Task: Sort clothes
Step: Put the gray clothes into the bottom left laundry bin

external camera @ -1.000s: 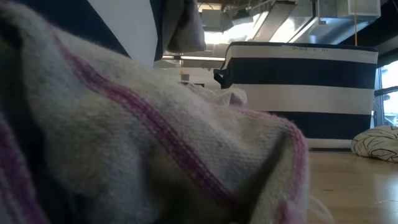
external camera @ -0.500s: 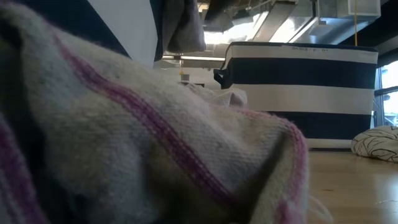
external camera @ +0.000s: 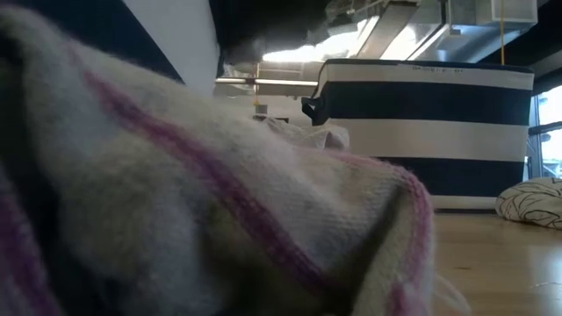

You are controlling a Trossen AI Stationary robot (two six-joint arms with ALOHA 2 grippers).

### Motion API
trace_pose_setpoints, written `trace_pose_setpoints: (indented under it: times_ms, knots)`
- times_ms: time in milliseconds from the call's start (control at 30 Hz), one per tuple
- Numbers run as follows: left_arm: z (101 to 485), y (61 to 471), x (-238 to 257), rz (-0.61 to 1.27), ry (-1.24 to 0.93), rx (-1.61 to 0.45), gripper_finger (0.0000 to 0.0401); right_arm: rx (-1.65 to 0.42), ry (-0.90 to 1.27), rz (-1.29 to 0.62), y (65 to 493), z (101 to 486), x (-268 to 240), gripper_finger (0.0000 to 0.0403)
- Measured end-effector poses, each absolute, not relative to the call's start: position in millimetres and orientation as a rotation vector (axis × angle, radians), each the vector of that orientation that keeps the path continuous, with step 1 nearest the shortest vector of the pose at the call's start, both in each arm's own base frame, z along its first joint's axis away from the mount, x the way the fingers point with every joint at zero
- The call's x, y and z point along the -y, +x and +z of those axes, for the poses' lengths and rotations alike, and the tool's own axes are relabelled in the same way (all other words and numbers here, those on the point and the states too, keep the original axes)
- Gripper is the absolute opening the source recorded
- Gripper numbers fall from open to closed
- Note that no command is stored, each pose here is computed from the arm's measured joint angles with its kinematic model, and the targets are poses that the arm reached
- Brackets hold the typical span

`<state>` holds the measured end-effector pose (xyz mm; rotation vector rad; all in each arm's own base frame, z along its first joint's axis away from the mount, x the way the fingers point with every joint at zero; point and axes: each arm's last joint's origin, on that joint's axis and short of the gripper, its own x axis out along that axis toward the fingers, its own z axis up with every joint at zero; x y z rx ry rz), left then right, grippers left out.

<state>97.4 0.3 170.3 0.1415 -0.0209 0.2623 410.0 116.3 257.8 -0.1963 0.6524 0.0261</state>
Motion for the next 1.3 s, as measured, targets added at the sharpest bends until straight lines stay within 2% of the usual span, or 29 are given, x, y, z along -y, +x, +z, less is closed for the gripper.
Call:
trace_pose_setpoints:
  times_ms: [367,700,867,1133,1300]
  knots:
    - [170.3,97.4,-0.3,0.262,0.122,0.023,0.0003,-0.497,-0.398,-0.062,419.1,314.1,-114.6,0.0253]
    - [170.3,97.4,-0.3,0.262,0.094,0.027,0.0003,-0.586,-0.360,-0.072,417.0,304.5,-111.0,0.0253]
    - [172.1,96.9,-0.3,0.262,0.087,0.028,0.0003,-0.629,-0.364,-0.167,415.1,298.1,-105.6,0.0253]
    - [171.1,96.9,-0.3,0.261,0.075,0.015,0.0003,-0.574,-0.441,-0.240,414.4,334.1,-103.0,0.0253]
    - [171.1,96.9,-0.3,0.261,0.078,0.015,0.0003,-0.537,-0.487,-0.225,416.5,341.6,-103.3,0.0253]
